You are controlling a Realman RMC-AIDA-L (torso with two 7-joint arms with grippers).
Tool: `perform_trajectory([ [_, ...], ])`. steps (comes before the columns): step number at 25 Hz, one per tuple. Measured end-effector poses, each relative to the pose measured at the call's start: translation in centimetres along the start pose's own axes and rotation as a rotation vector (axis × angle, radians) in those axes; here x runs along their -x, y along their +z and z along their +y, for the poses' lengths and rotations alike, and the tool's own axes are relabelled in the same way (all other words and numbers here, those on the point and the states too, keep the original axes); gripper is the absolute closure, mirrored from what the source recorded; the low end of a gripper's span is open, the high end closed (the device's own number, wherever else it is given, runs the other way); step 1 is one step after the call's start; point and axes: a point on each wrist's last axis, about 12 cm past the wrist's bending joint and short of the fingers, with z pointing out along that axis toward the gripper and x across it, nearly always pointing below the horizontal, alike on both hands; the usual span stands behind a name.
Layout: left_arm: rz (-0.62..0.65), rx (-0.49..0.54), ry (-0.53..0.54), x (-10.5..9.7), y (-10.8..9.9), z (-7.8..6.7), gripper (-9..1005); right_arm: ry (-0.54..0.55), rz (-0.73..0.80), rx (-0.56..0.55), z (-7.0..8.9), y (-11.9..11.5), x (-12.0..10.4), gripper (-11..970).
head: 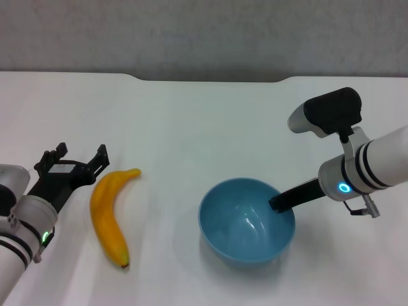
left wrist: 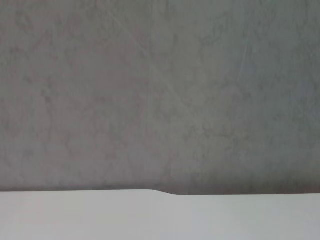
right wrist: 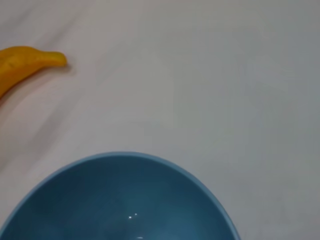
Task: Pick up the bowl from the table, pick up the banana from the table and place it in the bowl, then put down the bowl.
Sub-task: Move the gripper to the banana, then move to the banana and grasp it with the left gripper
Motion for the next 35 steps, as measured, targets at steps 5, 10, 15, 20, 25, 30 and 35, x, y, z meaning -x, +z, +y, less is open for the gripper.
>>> perform_trajectory([
  [5,0.018,-0.004,-0.002,-0.2,0.0,0.0,100,0.015,-0.041,-0.012,-0.3,0.0,-0.4,927],
  [10,0.008,-0.036,-0.016,0.2,0.2,-1.0,99,0.023,-0.113,-0.020,-0.6,-0.7,-1.1,924],
  [15,0.027,-0.113,-0.003,0.8,0.5,-2.8,99,0.016,-0.170,-0.024,-0.6,-1.5,-1.5,921],
  [20,0.149,-0.150,0.010,1.4,1.5,-4.2,99,-0.009,-0.240,-0.041,-0.4,-2.2,-1.7,918],
  [25,0.210,-0.091,0.043,1.9,2.0,-3.4,97,-0.011,-0.243,-0.048,-0.4,-2.1,-2.2,916],
  [30,0.265,-0.058,0.076,1.8,1.9,-2.9,96,-0.021,-0.249,-0.058,-0.2,-1.9,-2.5,913],
  [35,0.339,-0.073,0.109,1.3,1.6,-3.0,97,-0.014,-0.254,-0.064,-0.3,-1.7,-2.8,910],
])
